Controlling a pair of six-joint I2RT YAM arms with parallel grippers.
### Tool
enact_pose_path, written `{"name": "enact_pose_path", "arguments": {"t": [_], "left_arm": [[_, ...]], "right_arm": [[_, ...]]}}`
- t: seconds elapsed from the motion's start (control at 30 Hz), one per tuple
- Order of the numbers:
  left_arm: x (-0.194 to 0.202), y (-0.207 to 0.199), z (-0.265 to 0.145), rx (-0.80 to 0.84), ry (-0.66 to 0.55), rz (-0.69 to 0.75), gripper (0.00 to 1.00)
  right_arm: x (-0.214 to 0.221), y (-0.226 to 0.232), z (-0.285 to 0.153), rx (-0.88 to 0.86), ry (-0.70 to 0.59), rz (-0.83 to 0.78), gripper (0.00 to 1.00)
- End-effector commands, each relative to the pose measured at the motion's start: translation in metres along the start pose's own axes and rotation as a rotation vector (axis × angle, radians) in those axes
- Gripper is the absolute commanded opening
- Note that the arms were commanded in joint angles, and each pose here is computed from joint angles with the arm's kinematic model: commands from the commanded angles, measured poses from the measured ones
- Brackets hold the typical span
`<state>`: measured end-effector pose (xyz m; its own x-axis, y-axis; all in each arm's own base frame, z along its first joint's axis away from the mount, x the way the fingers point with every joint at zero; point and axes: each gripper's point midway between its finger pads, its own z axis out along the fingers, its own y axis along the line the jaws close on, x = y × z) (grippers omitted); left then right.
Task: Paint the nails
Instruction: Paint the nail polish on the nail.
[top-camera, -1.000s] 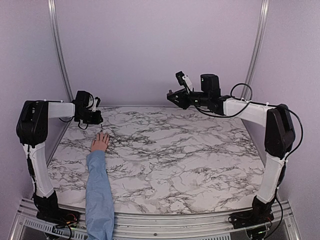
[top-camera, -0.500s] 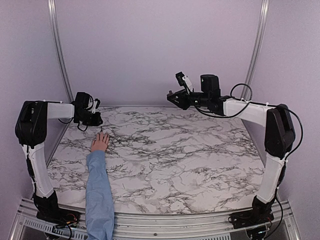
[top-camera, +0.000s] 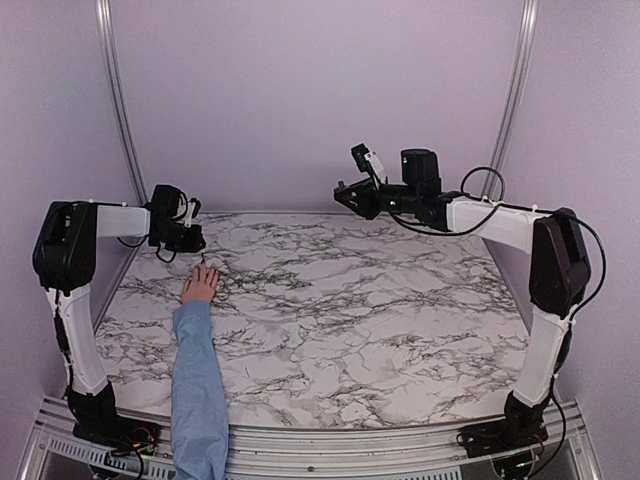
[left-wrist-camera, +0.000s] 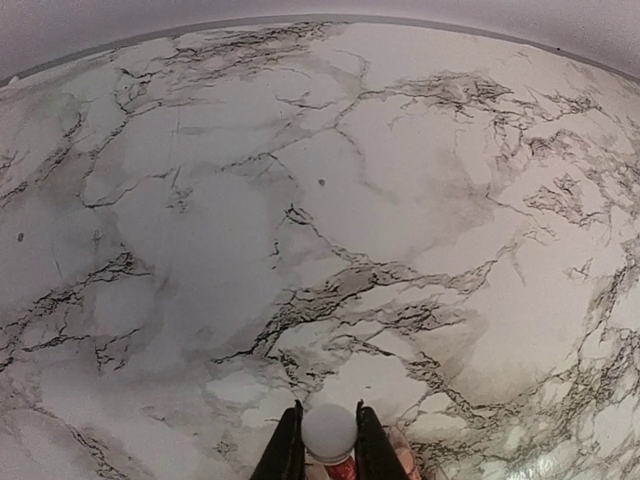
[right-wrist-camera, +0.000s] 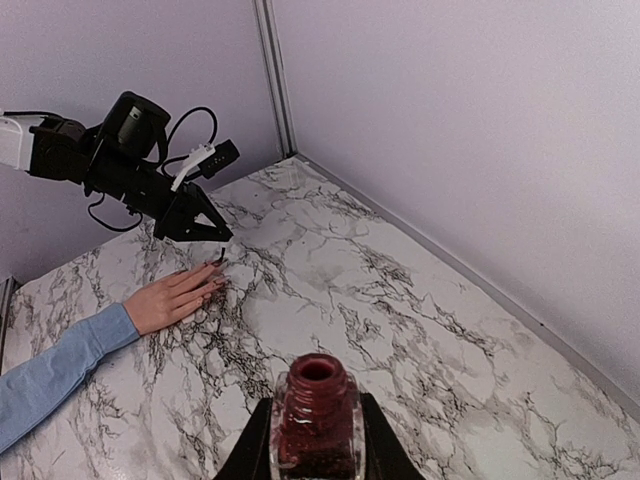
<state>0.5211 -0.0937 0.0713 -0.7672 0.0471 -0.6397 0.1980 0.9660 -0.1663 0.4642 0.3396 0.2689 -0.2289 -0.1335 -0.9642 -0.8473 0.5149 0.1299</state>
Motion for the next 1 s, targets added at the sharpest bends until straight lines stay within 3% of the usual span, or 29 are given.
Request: {"name": "enact_pose_path", "arguments": {"t": [0.0, 0.97], "left_arm": [[0.0, 0.006, 0.005, -0.018, 0.018, -0.003, 0.0], [-0.022, 0.009, 0.009, -0.036, -0.004, -0.003, 0.0]], "right_arm": [[-0.026, -0.001, -0.007, 0.002, -0.056, -0.023, 0.0], [-0.029, -0.005, -0.008, 0.007, -0.065, -0.025, 0.0]]}}
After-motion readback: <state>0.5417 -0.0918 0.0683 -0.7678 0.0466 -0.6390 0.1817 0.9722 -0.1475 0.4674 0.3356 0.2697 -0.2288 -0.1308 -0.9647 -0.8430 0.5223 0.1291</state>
